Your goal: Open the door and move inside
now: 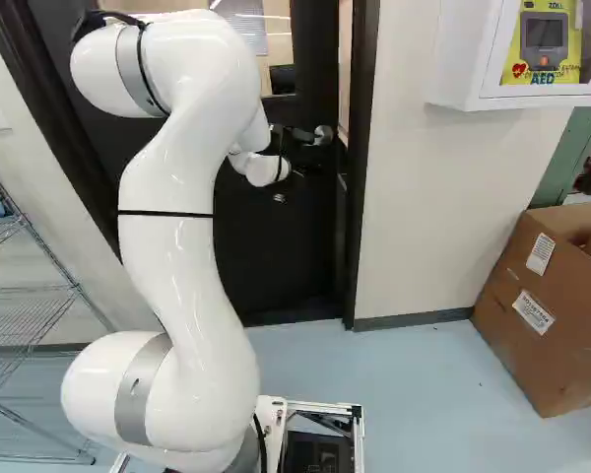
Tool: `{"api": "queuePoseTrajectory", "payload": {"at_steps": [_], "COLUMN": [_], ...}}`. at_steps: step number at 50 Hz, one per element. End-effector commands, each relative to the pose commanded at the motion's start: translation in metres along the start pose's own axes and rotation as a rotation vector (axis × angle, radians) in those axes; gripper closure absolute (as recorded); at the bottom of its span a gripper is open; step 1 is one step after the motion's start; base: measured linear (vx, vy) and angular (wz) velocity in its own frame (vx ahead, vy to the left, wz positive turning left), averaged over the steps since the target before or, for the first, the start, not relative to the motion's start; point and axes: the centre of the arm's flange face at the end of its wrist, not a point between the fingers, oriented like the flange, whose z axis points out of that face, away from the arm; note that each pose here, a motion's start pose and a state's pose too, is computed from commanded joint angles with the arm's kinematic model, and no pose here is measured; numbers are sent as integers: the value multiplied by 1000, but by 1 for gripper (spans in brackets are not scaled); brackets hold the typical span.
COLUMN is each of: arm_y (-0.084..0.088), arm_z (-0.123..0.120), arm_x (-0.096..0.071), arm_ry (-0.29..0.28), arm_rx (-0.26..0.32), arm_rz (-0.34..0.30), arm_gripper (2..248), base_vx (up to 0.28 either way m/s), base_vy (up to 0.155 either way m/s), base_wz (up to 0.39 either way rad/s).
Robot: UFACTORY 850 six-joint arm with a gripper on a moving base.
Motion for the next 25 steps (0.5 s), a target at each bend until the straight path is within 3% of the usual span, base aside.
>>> {"api": "queuePoseTrajectory", "payload": {"at_steps": [25], "arm_y": [-46], "arm_z": [8], "arm_x": [-16], "arm_ry": [-80], "arm_rx": [200], "arm_rz": [-198], "arm_gripper": [3], "base_vx": [0], "base_vy": [0], "base_wz": [0]}}
